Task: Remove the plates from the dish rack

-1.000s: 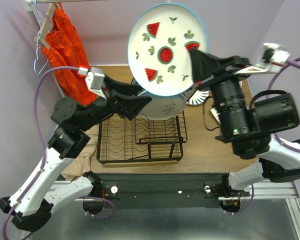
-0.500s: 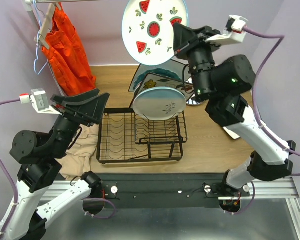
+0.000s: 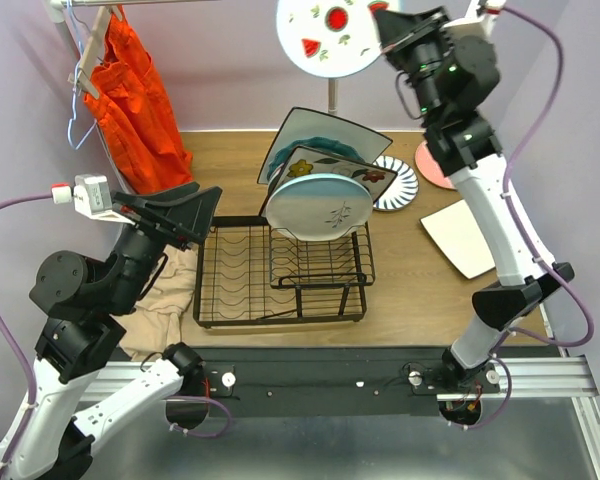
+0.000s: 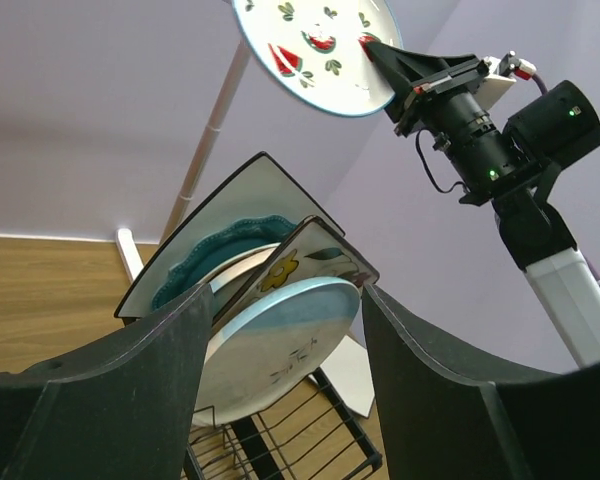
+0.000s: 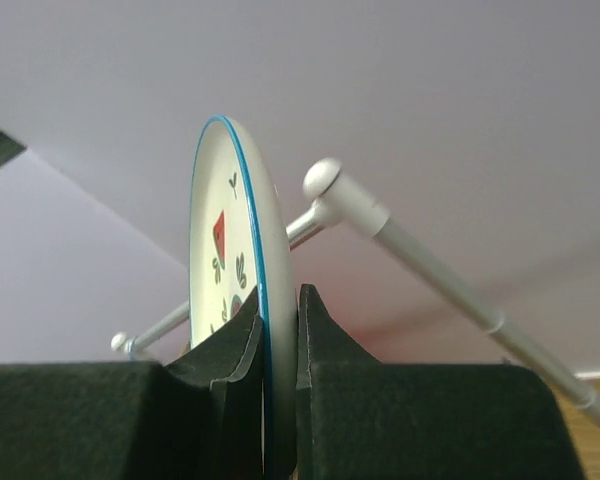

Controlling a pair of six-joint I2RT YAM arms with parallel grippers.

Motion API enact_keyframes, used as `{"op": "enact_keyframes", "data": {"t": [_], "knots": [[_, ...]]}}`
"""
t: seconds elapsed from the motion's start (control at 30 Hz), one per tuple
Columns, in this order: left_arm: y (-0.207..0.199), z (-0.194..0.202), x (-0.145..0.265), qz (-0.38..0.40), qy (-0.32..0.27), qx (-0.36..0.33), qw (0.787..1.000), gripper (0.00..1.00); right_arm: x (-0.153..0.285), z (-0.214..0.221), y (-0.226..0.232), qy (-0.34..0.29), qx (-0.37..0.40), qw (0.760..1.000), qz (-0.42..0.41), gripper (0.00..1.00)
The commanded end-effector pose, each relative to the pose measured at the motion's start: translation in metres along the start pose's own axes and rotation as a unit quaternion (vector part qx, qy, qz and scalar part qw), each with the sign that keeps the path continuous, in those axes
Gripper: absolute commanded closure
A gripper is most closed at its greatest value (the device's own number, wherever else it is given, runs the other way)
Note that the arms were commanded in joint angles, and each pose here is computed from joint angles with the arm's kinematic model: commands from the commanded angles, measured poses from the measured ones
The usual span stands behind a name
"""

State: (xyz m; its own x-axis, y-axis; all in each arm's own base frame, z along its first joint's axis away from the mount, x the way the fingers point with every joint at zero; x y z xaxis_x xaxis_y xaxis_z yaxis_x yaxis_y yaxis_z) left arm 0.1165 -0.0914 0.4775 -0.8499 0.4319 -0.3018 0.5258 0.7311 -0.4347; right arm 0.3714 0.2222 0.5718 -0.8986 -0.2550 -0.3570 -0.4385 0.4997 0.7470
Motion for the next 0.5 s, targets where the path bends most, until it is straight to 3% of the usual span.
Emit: {"op": "enact_keyframes", "data": {"t": [0.0,0.17,0.3,0.47], "knots": [[0.001,-0.005,0.005,-0.001,-0.008,-0.009,1.0,0.3,0.028,-0.102,0.04,-0.086,-0.104,0.984,-0.113,0.99],[-0.001,-0.001,0.003,0.011,0.002,-0.012,1.0,0.3,0.033,-0.155,-0.018,-0.127,-0.102,0.984,-0.074,0.99],[-0.002,0.003,0.001,0.016,0.009,-0.014,1.0,0.3,0.047,-0.187,-0.096,-0.139,-0.108,0.984,0.002,0.99],[0.005,0.02,-0.008,0.009,0.028,-0.033,0.999,0.3,0.064,-0.162,-0.166,-0.112,-0.088,0.986,0.09,0.99]]}}
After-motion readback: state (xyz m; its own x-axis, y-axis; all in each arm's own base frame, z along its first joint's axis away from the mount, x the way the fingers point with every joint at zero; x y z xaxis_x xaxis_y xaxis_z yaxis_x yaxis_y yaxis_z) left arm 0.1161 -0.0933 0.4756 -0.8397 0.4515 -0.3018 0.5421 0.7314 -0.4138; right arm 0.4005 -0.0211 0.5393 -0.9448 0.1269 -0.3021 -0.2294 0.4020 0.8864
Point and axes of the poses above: each gripper's point midway between its finger pads, its own x axis back along the fingers, its own y axis along the line the jaws close on, z = x × y, the point moved 7 cm from there along x, back along the fingers, and after that the axes turned 5 degrees about -x, right-handed, at the moved point
